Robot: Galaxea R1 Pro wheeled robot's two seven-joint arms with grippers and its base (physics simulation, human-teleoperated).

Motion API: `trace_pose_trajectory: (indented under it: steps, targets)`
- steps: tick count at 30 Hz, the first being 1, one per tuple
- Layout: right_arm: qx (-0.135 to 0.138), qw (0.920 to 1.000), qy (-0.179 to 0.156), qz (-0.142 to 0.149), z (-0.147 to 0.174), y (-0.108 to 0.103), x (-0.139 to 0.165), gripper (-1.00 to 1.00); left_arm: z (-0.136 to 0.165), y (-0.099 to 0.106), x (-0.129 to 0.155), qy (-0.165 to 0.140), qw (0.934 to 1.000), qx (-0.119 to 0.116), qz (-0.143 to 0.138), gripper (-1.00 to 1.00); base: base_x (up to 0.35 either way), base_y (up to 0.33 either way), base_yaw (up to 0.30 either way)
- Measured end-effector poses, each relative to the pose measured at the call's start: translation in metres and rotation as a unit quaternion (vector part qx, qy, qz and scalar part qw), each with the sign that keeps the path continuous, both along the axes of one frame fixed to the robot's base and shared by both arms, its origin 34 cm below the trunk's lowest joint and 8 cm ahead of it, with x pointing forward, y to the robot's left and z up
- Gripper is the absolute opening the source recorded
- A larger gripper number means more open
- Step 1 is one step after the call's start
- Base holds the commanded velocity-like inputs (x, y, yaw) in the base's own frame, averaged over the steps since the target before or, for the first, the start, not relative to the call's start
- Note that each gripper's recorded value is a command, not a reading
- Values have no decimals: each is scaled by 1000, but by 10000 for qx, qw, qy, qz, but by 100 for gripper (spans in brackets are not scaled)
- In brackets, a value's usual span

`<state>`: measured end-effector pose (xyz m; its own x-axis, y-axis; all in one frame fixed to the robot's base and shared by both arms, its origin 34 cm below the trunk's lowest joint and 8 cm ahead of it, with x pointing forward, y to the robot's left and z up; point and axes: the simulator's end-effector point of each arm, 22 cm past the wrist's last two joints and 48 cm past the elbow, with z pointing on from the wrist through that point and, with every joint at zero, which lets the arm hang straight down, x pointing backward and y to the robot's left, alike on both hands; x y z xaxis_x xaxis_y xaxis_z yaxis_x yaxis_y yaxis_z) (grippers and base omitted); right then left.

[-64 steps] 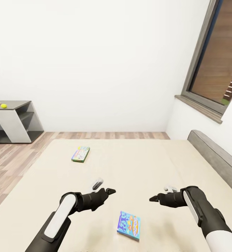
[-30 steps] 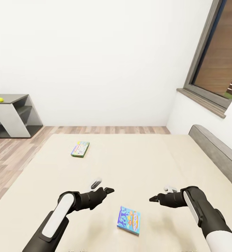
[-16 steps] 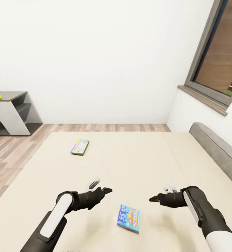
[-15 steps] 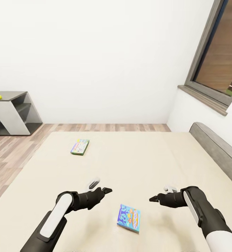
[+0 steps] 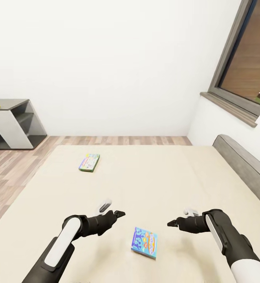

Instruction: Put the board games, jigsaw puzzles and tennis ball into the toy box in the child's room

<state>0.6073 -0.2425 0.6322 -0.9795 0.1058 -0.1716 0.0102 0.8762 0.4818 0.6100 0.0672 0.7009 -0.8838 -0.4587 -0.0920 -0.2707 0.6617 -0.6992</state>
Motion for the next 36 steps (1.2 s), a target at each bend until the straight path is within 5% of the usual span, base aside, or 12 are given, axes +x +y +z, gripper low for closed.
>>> trace_pose_trajectory:
  steps: [36]
  targets:
    - [-13, 9997, 250, -11, -23, -2, -12, 100, -22, -10, -11, 264, 9996, -105, -53, 100, 0, 0, 0]
